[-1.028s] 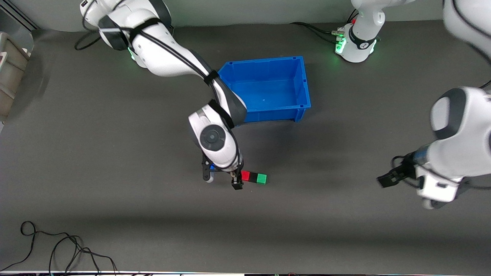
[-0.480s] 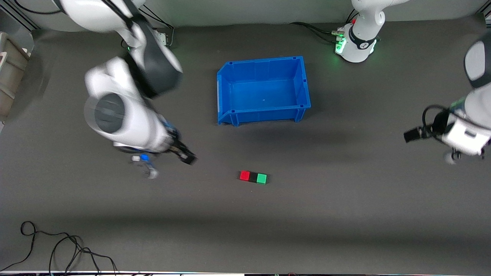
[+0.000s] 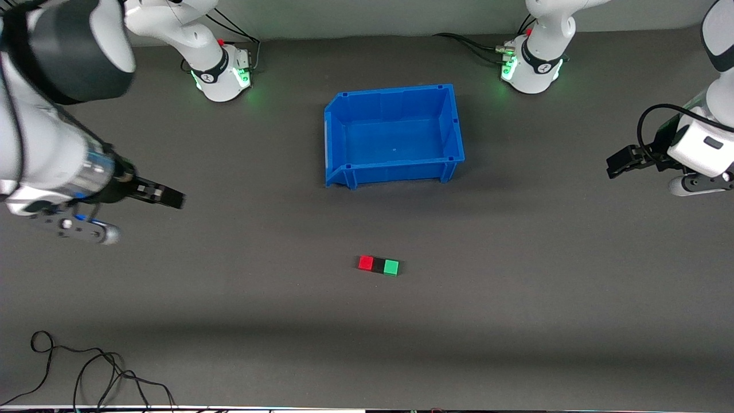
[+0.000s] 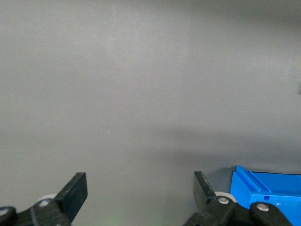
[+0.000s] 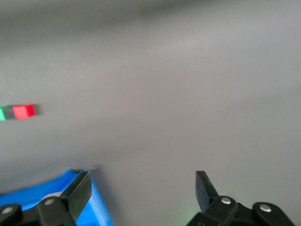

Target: Attach green and red cubes to black cube

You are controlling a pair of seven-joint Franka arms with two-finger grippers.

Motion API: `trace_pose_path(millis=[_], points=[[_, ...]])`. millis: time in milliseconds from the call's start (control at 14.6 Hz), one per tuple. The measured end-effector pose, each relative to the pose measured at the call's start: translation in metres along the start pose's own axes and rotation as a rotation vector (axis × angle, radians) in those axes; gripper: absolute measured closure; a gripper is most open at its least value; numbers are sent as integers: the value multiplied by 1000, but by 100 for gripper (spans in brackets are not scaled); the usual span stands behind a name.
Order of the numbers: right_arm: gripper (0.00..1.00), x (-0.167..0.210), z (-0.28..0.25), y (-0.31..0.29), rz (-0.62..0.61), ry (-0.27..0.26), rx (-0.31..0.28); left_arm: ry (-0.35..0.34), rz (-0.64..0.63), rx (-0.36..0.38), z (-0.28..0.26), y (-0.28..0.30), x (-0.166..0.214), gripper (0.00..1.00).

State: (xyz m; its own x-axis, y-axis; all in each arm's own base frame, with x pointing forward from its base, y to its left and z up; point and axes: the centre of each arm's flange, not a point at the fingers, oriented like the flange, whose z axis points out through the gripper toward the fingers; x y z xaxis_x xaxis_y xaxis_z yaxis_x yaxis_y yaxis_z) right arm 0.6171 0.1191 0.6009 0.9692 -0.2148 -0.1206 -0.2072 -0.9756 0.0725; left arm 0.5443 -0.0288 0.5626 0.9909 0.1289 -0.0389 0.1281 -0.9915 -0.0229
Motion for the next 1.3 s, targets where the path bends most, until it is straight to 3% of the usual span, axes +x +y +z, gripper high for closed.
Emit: trace_pose_path(millis=[274, 685, 1302], points=[[2, 7, 9, 41, -78, -23, -13, 0, -9, -11, 13, -7, 12, 0], [0, 8, 24, 37, -95, -40, -17, 57, 4, -49, 27, -1, 43, 0], [0, 12, 24, 51, -107, -42, -14, 86, 13, -30, 15, -2, 49, 0]])
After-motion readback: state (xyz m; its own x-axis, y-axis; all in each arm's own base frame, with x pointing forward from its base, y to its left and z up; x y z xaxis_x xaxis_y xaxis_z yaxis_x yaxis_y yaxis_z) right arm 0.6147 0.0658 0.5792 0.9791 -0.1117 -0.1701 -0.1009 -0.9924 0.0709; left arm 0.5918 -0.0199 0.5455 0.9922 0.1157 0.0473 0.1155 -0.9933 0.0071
